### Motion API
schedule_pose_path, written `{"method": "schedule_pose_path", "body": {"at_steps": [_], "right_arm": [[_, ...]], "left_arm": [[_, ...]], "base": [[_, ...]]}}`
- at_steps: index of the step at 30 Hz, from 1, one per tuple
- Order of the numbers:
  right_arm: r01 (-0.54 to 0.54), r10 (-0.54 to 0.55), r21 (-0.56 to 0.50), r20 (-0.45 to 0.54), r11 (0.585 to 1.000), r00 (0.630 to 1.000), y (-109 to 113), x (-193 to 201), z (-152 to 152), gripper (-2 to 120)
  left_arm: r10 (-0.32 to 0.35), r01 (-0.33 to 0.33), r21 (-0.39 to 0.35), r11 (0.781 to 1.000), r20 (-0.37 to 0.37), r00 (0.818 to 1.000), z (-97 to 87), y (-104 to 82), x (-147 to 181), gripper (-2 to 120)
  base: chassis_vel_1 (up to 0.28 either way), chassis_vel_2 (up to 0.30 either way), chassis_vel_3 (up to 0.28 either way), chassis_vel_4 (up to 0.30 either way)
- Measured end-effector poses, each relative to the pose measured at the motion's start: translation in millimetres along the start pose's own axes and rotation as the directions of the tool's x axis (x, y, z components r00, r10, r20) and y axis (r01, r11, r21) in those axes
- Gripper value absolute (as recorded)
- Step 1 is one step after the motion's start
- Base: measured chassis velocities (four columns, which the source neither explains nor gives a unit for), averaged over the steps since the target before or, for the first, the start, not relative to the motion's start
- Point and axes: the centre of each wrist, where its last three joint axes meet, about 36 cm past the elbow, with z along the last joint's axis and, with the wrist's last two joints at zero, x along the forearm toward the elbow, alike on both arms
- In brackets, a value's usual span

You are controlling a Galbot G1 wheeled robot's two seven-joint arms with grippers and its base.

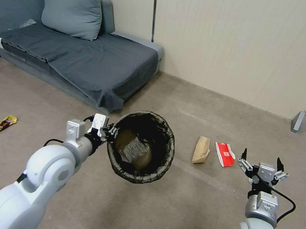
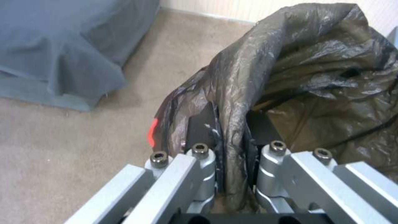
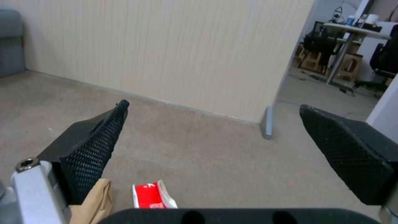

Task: Pick up the trash bin, then pick up the garbage from the floor and place it into the trash bin.

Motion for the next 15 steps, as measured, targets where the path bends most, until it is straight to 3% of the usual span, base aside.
{"method": "schedule_pose_path", "body": {"at_steps": [15], "right_arm": [[0.029, -0.031, 0.031, 0.040, 0.999, 0.999, -5.8, -4.4, -11.2, 100]], "left_arm": [[0.029, -0.027, -0.034, 0.999, 0.055, 0.998, -11.9, -15.8, 33.1, 6]], "base": [[0.000, 0.000, 0.000, 0.000]]}}
